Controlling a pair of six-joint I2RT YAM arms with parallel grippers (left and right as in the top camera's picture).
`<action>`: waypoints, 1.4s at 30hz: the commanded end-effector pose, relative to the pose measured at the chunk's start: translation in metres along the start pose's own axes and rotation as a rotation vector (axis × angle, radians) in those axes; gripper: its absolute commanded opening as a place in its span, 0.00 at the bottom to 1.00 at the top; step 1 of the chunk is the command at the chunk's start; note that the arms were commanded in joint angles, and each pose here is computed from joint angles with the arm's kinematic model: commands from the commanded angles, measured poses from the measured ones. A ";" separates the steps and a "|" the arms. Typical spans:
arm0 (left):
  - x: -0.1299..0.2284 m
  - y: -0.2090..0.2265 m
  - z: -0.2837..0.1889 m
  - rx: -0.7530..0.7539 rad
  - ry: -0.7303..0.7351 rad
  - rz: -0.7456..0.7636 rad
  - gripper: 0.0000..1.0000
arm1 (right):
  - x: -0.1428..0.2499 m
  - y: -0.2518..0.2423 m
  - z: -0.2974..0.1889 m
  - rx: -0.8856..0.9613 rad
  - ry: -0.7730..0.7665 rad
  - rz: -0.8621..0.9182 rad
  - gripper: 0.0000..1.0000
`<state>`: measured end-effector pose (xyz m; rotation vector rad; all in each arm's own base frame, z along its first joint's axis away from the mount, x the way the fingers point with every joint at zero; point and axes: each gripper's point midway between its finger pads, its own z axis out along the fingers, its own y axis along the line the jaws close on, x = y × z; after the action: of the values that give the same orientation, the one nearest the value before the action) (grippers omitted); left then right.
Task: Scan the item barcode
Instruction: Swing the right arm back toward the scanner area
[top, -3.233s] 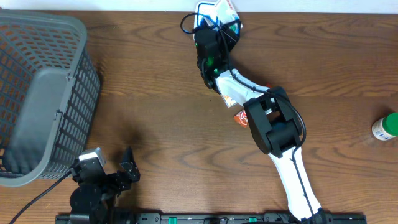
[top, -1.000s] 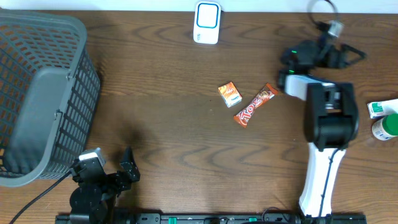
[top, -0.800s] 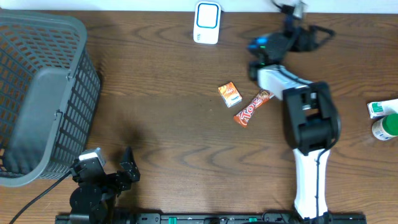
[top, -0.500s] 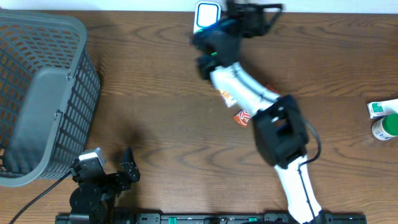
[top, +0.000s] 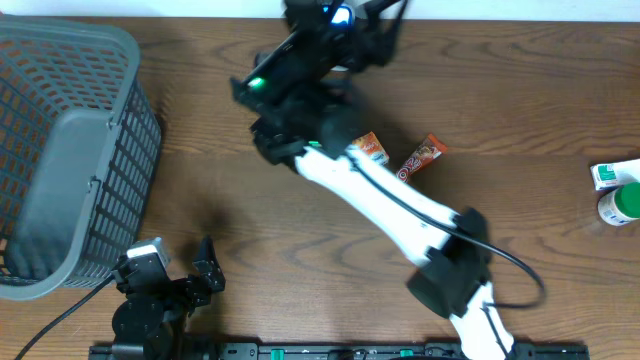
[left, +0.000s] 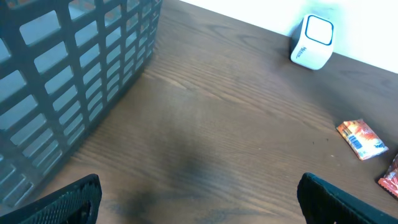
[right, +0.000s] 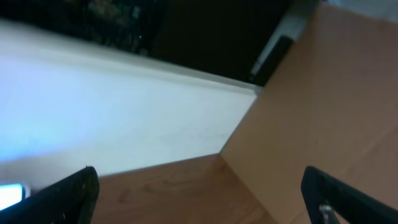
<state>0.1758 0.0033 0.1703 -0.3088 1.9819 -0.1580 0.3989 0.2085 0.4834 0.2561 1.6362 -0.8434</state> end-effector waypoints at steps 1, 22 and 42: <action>0.001 -0.002 0.000 0.012 0.004 0.015 0.98 | -0.052 -0.098 0.000 0.014 -0.049 0.203 0.99; 0.001 -0.002 0.000 0.012 0.004 0.015 0.98 | -0.018 -0.003 -0.016 -0.974 -0.009 0.086 0.95; 0.001 -0.002 0.000 0.012 0.004 0.015 0.98 | 0.271 0.080 0.044 -1.107 1.140 -0.259 0.96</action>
<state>0.1758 0.0026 0.1694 -0.3066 1.9848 -0.1613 0.4086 0.1448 0.2311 -0.3536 2.8824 0.1222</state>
